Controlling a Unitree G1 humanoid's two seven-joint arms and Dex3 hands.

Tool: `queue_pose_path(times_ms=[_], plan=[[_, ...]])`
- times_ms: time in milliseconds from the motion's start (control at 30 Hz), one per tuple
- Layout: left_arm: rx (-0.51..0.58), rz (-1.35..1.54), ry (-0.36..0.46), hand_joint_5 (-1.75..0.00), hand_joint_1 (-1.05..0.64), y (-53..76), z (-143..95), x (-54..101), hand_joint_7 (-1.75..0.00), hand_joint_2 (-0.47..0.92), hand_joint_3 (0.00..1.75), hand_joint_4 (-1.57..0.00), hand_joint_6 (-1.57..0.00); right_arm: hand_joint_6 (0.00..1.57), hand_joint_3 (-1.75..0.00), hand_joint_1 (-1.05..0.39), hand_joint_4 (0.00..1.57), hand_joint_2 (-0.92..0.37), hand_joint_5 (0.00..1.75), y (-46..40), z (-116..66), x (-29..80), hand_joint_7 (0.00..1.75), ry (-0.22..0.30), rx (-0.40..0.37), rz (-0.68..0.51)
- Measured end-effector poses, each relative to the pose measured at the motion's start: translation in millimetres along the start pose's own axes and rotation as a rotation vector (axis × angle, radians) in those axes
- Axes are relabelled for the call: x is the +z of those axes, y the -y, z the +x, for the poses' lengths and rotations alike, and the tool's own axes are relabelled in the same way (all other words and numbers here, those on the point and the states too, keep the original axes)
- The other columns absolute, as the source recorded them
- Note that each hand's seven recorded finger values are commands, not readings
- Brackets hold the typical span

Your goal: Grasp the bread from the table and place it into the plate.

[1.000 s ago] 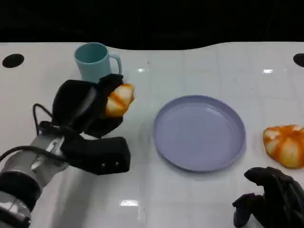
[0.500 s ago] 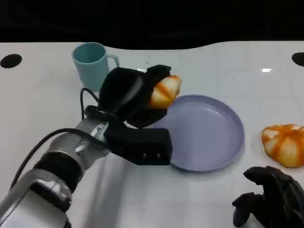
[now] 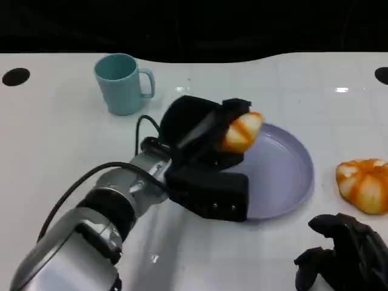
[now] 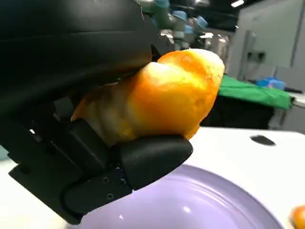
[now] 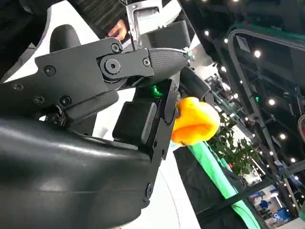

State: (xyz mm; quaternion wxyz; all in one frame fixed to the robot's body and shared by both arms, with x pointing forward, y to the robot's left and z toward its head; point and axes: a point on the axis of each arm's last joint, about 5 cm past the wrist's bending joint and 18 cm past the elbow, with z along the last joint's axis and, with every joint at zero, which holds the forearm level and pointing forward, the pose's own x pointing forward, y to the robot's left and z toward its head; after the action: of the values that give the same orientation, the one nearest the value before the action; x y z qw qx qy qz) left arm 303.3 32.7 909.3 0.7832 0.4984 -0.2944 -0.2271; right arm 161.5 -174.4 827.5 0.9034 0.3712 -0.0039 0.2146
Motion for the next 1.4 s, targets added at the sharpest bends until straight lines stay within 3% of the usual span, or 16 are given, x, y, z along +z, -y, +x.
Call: queue_pose_path(times_ms=[67, 100, 133, 167, 200, 233, 267, 333, 367, 400, 433, 467, 567, 1000, 1200, 1400], plan=[[-0.038, 0.011, 0.000, -1.75, -0.87, 0.3, 0.8, 0.6, -1.72, 0.73, 1.20, -1.19, -0.57, 1.57, -0.31, -0.60, 1.57, -0.92, 0.62, -0.5, -0.9, 0.3, 0.27, 0.001, 0.000, -0.003], [-0.075, 0.024, -0.003, -1.75, -0.87, -0.8, 2.1, 0.4, -1.69, 0.74, 1.12, -1.10, -0.41, 1.57, -0.31, -0.60, 1.57, -0.92, 0.62, -0.6, -1.4, 0.2, 0.27, 0.001, -0.002, -0.005], [-0.107, 0.036, -0.008, -1.75, -0.90, -2.0, 3.3, 0.1, -1.62, 0.79, 0.96, -0.90, -0.21, 1.57, -0.31, -0.60, 1.57, -0.92, 0.63, -0.8, -1.7, 0.0, 0.27, 0.001, -0.004, -0.007], [-0.140, 0.054, -0.010, -1.75, -0.91, -3.1, 4.4, 0.0, -1.58, 0.86, 0.79, -0.77, -0.08, 1.57, -0.31, -0.60, 1.57, -0.92, 0.63, -0.9, -2.0, -0.2, 0.27, 0.001, -0.006, -0.009], [-0.167, 0.071, -0.014, -1.75, -0.92, -4.1, 5.5, -0.2, -1.56, 0.89, 0.73, -0.72, -0.04, 1.57, -0.32, -0.60, 1.57, -0.92, 0.63, -1.1, -1.9, -0.2, 0.27, 0.000, -0.008, -0.011], [-0.185, 0.087, -0.015, -1.72, -0.98, -4.8, 6.2, -0.4, -1.32, 0.90, 0.62, -0.38, -0.02, 1.57, -0.31, -0.61, 1.57, -0.92, 0.63, -1.2, -1.8, -0.3, 0.28, -0.001, -0.008, -0.012], [-0.205, 0.098, -0.019, -1.51, -1.02, -5.2, 6.7, -0.5, -0.97, 0.91, 0.55, -0.16, -0.01, 1.57, -0.31, -0.61, 1.57, -0.92, 0.64, -1.3, -1.8, -0.4, 0.28, -0.002, -0.008, -0.013], [-0.260, 0.135, -0.031, -1.22, -1.04, -5.8, 7.9, -0.8, -0.58, 0.92, 0.54, -0.04, 0.00, 1.57, -0.30, -0.61, 1.57, -0.92, 0.64, -1.5, -1.6, -0.2, 0.28, -0.002, -0.010, -0.015], [-0.289, 0.156, -0.040, -1.05, -1.05, -6.2, 8.5, -1.0, -0.31, 0.92, 0.57, -0.02, 0.00, 1.57, -0.30, -0.61, 1.57, -0.92, 0.64, -1.6, -1.6, -0.1, 0.28, -0.002, -0.010, -0.015], [-0.314, 0.178, -0.048, -0.92, -1.05, -6.8, 9.4, -1.1, -0.16, 0.92, 0.59, -0.01, 0.00, 1.57, -0.30, -0.61, 1.57, -0.92, 0.64, -1.7, -1.5, -0.1, 0.28, -0.001, -0.010, -0.015], [-0.335, 0.203, -0.052, -0.79, -1.05, -7.8, 10.8, -0.8, -0.08, 0.92, 0.62, 0.00, 0.00, 1.57, -0.30, -0.61, 1.57, -0.92, 0.64, -1.7, -1.6, -0.1, 0.28, -0.001, -0.010, -0.015], [-0.351, 0.229, -0.053, -0.45, -1.05, -9.3, 12.6, -0.3, -0.03, 0.92, 0.67, 0.00, 0.00, 1.57, -0.31, -0.60, 1.57, -0.92, 0.64, -1.7, -1.7, -0.2, 0.28, -0.001, -0.010, -0.015], [-0.393, 0.283, -0.055, -0.06, -1.05, -13.0, 17.4, 2.2, 0.00, 0.92, 0.71, 0.00, 0.00, 1.57, -0.32, -0.60, 1.57, -0.92, 0.63, -1.8, -1.8, -0.3, 0.27, -0.001, -0.011, -0.014], [-0.505, 0.270, -0.055, 0.00, -1.05, -20.5, 23.4, 5.8, 0.00, 0.92, 0.76, 0.00, 0.00, 1.57, -0.31, -0.61, 1.57, -0.92, 0.63, -1.7, -1.9, -0.2, 0.27, -0.001, -0.011, -0.014], [-0.459, 0.227, -0.016, 0.00, -1.05, -28.7, 20.8, 1.5, 0.00, 0.92, 0.75, 0.00, 0.00, 1.57, -0.31, -0.60, 1.57, -0.92, 0.61, -1.6, -1.8, -0.2, 0.24, 0.001, -0.011, -0.013], [-0.368, 0.102, 0.025, -0.04, -1.05, -28.3, -2.5, -13.0, 0.00, 0.92, 0.78, -0.06, 0.00, 1.57, -0.33, -0.59, 1.57, -0.92, 0.61, -1.5, -1.4, -0.2, 0.25, 0.005, -0.008, -0.008]])
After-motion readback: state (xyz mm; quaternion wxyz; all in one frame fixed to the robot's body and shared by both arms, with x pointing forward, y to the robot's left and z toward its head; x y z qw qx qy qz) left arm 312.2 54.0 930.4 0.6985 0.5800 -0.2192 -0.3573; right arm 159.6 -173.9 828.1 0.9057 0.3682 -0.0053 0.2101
